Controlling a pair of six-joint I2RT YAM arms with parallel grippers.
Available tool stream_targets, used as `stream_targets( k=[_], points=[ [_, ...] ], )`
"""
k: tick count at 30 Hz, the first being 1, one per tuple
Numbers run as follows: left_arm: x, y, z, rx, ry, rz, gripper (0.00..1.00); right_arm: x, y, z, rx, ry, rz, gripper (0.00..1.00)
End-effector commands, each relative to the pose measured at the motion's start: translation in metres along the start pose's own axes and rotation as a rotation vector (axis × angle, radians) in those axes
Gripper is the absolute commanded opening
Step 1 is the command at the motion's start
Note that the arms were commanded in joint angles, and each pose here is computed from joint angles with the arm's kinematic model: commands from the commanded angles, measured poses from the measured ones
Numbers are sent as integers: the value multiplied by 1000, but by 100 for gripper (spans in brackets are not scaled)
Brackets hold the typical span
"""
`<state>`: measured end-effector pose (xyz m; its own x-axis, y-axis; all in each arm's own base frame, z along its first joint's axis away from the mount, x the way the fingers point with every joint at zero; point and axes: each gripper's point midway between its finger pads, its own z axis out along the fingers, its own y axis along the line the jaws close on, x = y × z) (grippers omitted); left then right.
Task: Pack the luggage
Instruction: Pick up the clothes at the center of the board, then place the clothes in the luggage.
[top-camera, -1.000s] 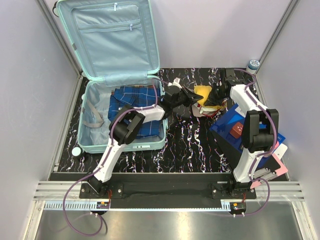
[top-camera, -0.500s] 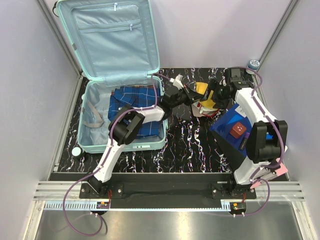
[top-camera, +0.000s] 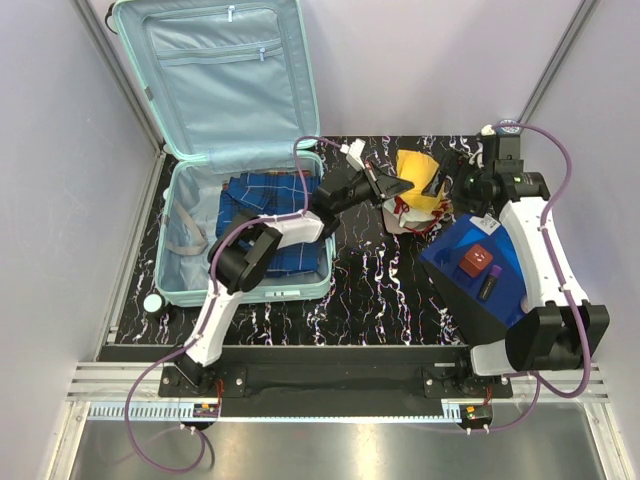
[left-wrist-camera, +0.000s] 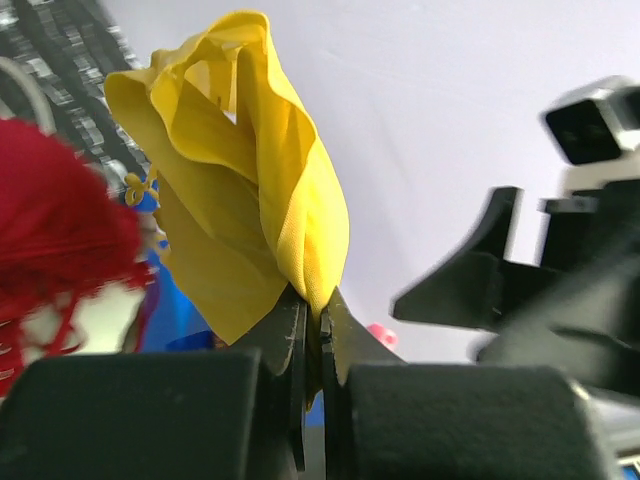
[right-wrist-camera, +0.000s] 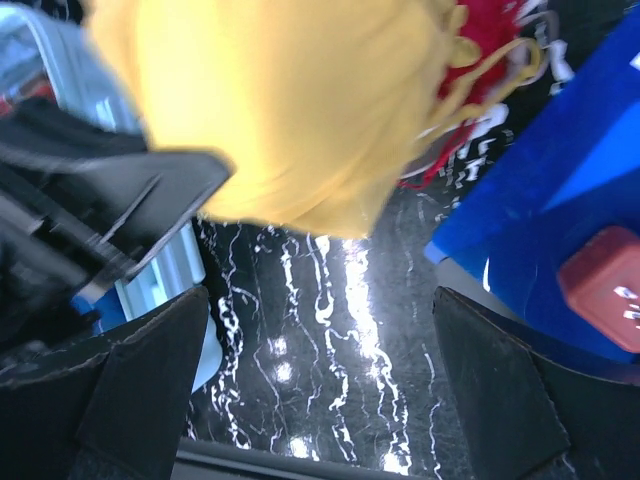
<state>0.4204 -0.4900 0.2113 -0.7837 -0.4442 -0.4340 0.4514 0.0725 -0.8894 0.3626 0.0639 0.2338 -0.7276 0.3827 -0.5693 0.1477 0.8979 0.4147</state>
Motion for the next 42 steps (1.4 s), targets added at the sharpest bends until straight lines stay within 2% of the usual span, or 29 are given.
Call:
stream_targets(
  k=[1,2,4,8,10,11,13,14,17,18,19,21,22,24,25,31,36,38,42],
  points=[
    [-25,-101,-16,232,-28,125,0,-10,-11,-11,45,-40,-3,100],
    [-30,-116,-21,249,-34,141,0,-10,-12,-10,47,-37,2,100],
    [-27,-115,-29,222,-23,152,0,-10,-11,-8,41,-31,4,100],
    [-42,-138,-58,218,-59,197,0,-10,-9,-3,30,-23,12,100],
    [-42,-127,-75,168,-59,203,0,-11,-8,-1,24,-25,15,100],
    [-55,-143,-88,173,-89,235,0,-11,-7,-1,22,-24,15,100],
    [-55,-127,-106,85,-80,268,0,-12,-6,0,14,-29,22,100],
    [-71,-142,-123,77,-117,311,0,-13,-6,0,11,-30,24,100],
    [-90,-134,-166,-52,-166,389,0,-15,-3,0,-3,-40,29,100],
    [-89,-115,-181,-135,-162,375,0,-16,-2,-1,-6,-46,29,100],
    [-98,-127,-196,-145,-193,425,0,-19,-1,-2,-9,-57,28,100],
    [-113,-104,-228,-257,-226,432,0,-20,1,-2,-17,-58,29,100],
    [-130,-109,-248,-281,-280,453,0,-20,2,1,-21,-58,28,100],
    [-137,-98,-271,-331,-307,442,0,-20,2,3,-27,-50,33,100],
    [-154,-99,-292,-359,-363,451,0,-19,3,4,-32,-46,34,100],
    [-196,-79,-370,-487,-541,424,0,-14,3,10,-47,-28,43,100],
    [-216,-63,-406,-537,-620,393,0,-12,4,8,-50,-25,44,100],
    [-229,-63,-427,-589,-672,424,0,-11,3,7,-49,-28,45,100],
    [-243,-71,-450,-673,-699,478,0,-8,1,6,-43,-27,42,100]
  ],
)
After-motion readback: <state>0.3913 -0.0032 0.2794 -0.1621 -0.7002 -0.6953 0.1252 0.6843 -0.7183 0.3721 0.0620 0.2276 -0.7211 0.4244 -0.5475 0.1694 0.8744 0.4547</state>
